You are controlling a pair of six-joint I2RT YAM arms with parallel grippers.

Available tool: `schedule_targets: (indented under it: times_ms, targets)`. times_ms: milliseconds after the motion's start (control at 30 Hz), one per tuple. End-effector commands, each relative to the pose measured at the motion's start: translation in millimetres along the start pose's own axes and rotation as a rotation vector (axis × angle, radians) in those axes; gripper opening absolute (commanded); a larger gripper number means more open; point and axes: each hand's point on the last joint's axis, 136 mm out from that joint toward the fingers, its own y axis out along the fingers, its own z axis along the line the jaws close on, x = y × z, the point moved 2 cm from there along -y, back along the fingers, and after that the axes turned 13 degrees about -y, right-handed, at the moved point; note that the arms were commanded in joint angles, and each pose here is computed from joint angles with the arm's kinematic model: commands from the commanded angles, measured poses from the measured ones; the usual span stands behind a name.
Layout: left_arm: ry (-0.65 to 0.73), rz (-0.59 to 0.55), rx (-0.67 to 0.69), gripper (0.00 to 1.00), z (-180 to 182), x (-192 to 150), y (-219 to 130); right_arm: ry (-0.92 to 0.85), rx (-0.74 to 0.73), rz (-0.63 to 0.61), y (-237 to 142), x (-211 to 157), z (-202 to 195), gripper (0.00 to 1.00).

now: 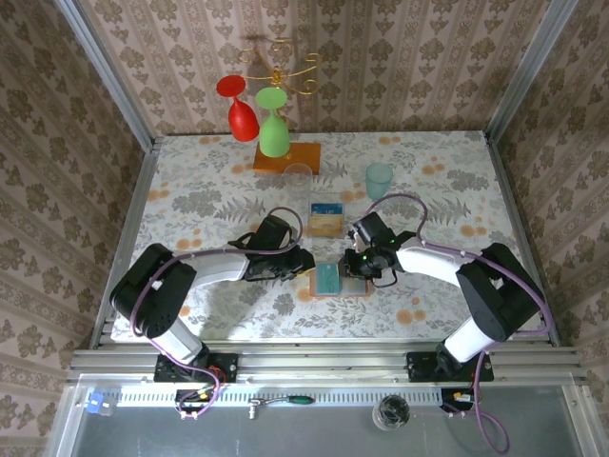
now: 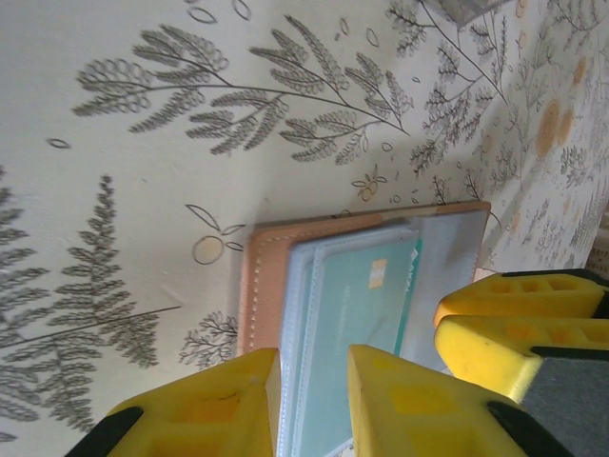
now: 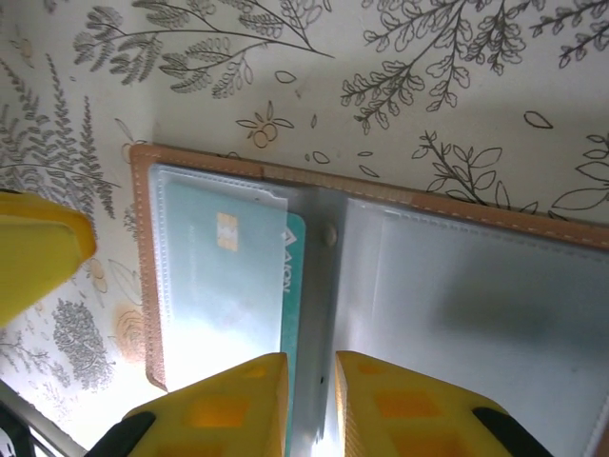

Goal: Take the credit cards out of the card holder

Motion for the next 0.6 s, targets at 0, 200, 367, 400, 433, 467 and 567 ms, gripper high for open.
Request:
schedule_targets:
  times_ms: [0,200,367,400,433,467,567]
  targets:
    - [0.012,0.000,-0.005,0.24,-7,-1,0,0.002,-0.002,-0.027,-12,10,6,0.21]
    - [0.011,0.015,-0.015,0.18,-7,-3,6,0.010,0.054,-0.013,-6,14,15,0.22]
    - [0.006,0.034,-0.019,0.14,-5,-5,13,0.028,0.080,-0.001,1,15,18,0.22]
    - [0.006,0.039,-0.020,0.13,-4,-6,14,0.030,0.082,0.001,2,15,19,0.22]
    - [0.005,0.045,-0.020,0.12,-4,-7,16,0.034,0.084,0.004,2,15,18,0.22]
    - [0.006,0.051,-0.022,0.12,-3,-8,17,0.034,0.084,0.006,3,15,19,0.22]
    - [0.007,0.056,-0.026,0.08,-3,-9,18,0.034,0.084,0.011,4,15,19,0.22]
